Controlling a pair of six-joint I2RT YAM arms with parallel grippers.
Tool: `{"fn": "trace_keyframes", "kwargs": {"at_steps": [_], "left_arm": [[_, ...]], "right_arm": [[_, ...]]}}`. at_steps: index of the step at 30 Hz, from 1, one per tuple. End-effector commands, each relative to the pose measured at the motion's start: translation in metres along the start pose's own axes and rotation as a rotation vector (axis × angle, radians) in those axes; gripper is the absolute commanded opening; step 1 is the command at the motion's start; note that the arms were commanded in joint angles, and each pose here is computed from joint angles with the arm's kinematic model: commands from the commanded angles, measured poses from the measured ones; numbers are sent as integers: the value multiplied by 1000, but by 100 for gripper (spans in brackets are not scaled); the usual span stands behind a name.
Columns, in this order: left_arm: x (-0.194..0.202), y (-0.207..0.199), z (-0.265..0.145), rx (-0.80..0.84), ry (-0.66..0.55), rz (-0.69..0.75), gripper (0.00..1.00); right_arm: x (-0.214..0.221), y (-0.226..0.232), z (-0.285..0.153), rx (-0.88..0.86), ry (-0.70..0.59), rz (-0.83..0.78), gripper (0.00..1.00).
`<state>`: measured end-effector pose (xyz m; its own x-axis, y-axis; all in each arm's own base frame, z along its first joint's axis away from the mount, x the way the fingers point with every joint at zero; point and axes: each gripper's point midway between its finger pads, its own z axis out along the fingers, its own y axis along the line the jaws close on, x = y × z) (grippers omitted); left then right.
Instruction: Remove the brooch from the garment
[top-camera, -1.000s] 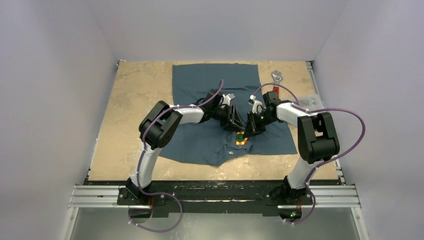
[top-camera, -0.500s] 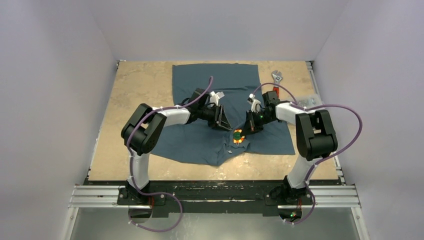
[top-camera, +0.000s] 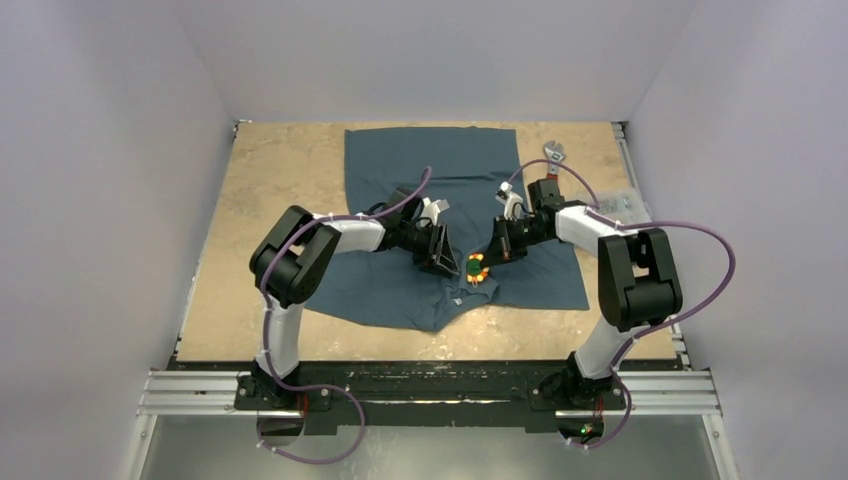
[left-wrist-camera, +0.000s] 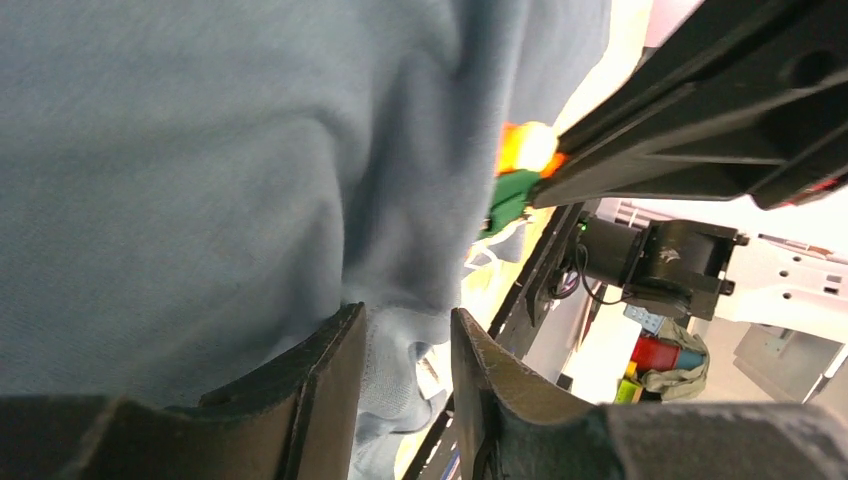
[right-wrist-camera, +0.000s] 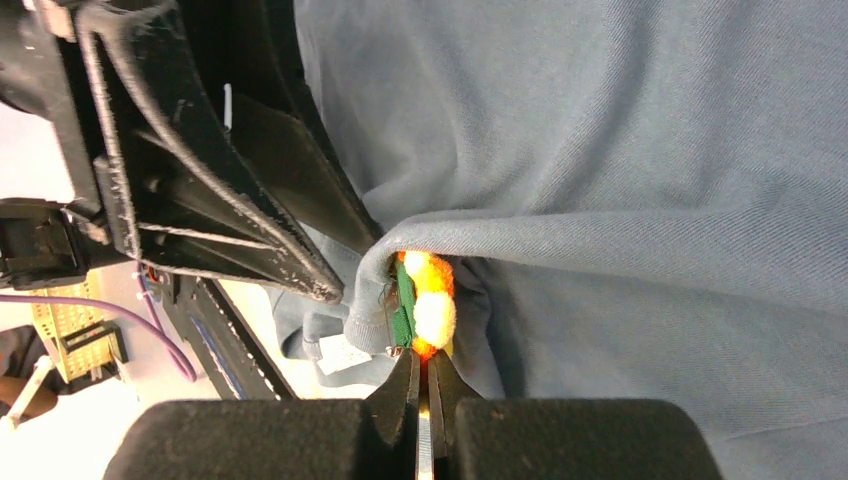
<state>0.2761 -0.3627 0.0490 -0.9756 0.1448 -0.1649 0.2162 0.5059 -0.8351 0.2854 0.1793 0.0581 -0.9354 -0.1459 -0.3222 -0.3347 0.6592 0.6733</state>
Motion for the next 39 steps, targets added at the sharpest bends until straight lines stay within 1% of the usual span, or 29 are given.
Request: {"fn": "trace_keyframes", "kwargs": {"at_steps": [1,4,6,9,10,13,15,21,28,32,35,36,39], "left_arm": [[2,4,4,2,28,25,37],[3,7,5,-5,28,20,41],[0,5,5,3,21,24,43],[-6,-6,7,60,-5,40,43],[-8,-10,8,81,-10,44,42],[-11,-17,14,111,-15,58,32],[-10,-19,17,120,-13,65,27],[-12,-27,19,155,-18,75,19],[-15,-42,18,221,-26,64,5],[-14,-45,19,235,-20,66,0],[-13,-45,18,239,-14,66,0],[-12,-43,16,230,-14,67,4],[-12,-29,4,191,-30,95,24]], "right_arm": [[-3,10,-9,-43,-28,-35,0],[-4,11,-16,-29,-24,-27,0],[-5,12,-21,-17,-24,-61,0],[-3,13,-23,-17,-20,-69,0],[-1,14,-22,-22,-17,-62,0],[-1,16,-19,-52,-22,-42,0],[-2,18,-17,-69,-24,-38,0],[-3,21,-14,-94,-30,0,0],[2,14,-6,-88,-20,23,0],[2,12,-2,-93,-23,41,0],[3,10,2,-98,-18,41,0],[4,10,3,-105,-12,33,0],[9,4,6,-116,14,14,0]]}}
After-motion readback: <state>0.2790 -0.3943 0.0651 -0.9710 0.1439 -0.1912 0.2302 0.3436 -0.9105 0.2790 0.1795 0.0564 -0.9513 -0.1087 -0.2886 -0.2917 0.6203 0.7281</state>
